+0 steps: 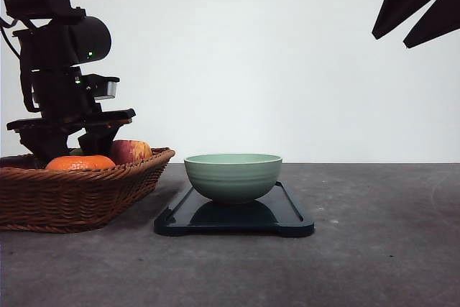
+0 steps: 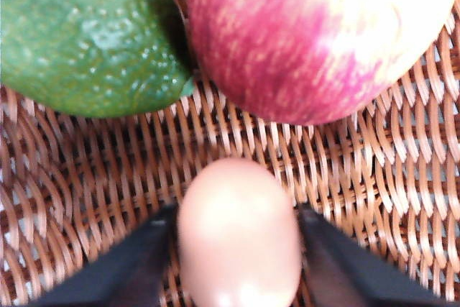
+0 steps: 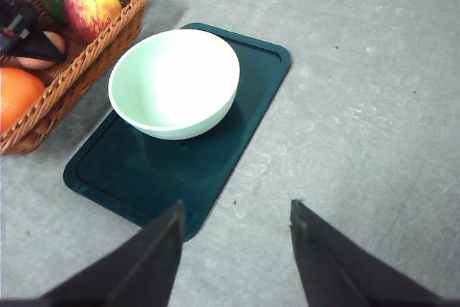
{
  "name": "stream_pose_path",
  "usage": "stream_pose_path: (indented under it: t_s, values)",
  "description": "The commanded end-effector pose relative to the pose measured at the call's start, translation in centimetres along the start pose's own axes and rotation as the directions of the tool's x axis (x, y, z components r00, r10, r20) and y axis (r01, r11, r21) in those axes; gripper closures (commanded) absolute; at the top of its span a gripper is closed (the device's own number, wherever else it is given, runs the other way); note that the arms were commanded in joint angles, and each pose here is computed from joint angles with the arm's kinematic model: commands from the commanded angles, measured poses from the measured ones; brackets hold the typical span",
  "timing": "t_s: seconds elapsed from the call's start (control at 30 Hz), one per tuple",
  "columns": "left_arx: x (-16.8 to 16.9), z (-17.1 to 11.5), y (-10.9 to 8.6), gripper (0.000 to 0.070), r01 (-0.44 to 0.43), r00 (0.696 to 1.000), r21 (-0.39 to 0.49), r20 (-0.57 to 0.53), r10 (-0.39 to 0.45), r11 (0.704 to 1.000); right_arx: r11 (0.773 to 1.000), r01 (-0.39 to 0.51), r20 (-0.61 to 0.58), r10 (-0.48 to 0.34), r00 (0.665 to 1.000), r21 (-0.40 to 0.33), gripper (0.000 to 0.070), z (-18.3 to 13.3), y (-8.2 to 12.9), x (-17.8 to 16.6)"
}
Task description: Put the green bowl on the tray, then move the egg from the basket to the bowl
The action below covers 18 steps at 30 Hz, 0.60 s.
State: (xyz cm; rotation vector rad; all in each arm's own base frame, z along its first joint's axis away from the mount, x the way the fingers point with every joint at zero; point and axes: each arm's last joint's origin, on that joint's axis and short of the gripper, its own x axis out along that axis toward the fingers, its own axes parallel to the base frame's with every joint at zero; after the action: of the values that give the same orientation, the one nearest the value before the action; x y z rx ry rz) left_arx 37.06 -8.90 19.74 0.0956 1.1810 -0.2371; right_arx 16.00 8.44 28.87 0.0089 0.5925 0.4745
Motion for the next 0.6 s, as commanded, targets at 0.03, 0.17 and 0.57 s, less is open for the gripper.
stream_pose_path:
  t_s: [0.03, 0.17, 0.57]
  values:
    - [0.5, 0.4, -0.1, 0.0443, -0.003, 1.000, 0.000, -0.003, 0.003, 1.000, 1.000, -0.006, 0.007, 0.006, 1.000, 0.007, 0.0408, 0.2, 0.1, 0.1]
    - [0.5, 0.3, -0.1, 0.0489, -0.004, 1.000, -0.007, -0.017, 0.003, 1.000, 1.000, -0.006, 0.007, 0.006, 1.000, 0.010, 0.0408, 0.2, 0.1, 0.1]
    - [-0.6, 0.1, -0.2, 0.0489, -0.004, 1.000, -0.025, -0.026, 0.004, 1.000, 1.000, -0.006, 0.006, 0.006, 1.000, 0.010, 0.0408, 0.2, 0.1, 0.1]
